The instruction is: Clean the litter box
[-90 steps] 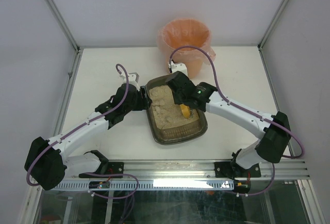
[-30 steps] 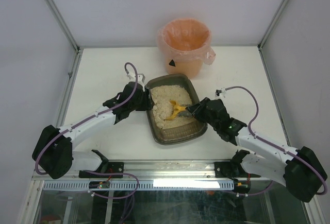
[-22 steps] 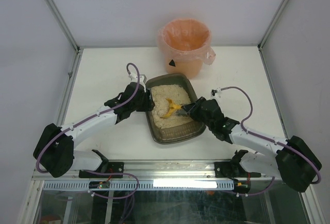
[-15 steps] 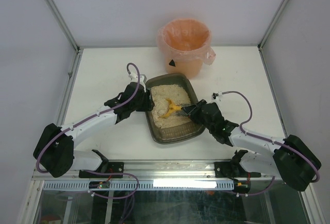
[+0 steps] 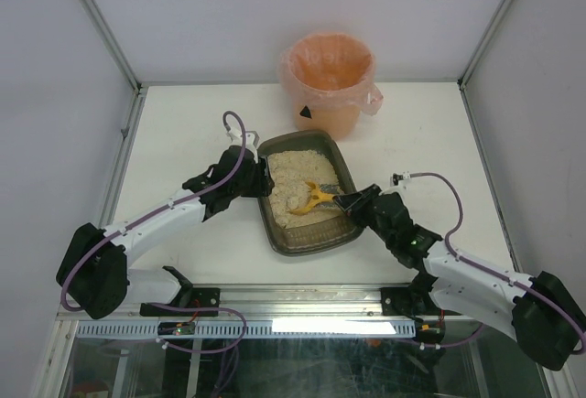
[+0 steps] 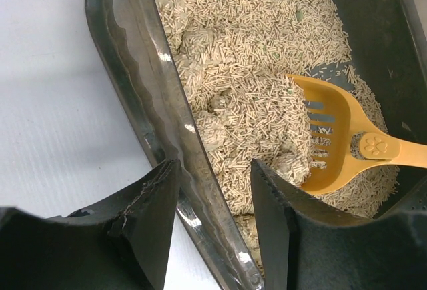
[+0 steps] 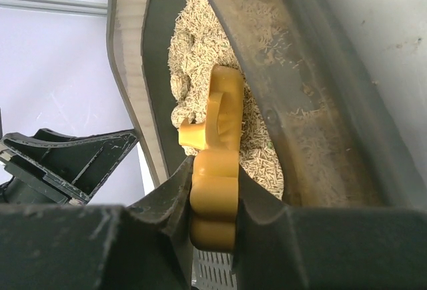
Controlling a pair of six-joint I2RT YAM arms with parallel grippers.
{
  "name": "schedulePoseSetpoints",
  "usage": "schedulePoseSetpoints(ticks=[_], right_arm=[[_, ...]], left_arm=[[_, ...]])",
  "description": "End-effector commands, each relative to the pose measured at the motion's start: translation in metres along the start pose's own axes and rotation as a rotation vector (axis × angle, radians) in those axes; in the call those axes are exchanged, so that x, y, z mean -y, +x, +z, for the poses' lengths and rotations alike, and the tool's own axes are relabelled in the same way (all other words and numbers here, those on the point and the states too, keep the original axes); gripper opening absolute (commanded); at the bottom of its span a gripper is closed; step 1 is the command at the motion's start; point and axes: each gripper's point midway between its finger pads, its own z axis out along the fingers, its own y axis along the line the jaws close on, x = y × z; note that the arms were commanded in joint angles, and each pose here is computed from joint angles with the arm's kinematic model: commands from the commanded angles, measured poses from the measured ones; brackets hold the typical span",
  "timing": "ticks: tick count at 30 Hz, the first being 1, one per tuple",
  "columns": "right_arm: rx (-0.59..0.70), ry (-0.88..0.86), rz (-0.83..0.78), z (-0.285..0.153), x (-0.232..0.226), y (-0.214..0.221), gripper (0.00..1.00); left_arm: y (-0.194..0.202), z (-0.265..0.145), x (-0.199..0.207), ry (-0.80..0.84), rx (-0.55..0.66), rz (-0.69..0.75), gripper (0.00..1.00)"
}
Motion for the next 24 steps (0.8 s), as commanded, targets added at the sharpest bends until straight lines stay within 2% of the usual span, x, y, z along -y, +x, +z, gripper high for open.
schedulePoseSetpoints(ticks=[1, 16, 24], right_arm=[[0.072, -0.088, 0.077, -0.001, -0.015, -0.017, 0.00], [0.117, -0.275, 0.157, -0.011, -0.030, -0.034, 0.00], [0.128, -0.336, 0.146, -0.018, -0.035, -0.039, 0.00]], left_arm=[[-0.036, -0.012, 0.015, 0.032, 0.108, -0.008, 0.48], [-0.049, -0.021, 0.014, 0.016, 0.148, -0.010, 0.49], [-0.058, -0.031, 0.011, -0.001, 0.182, -0.013, 0.50]])
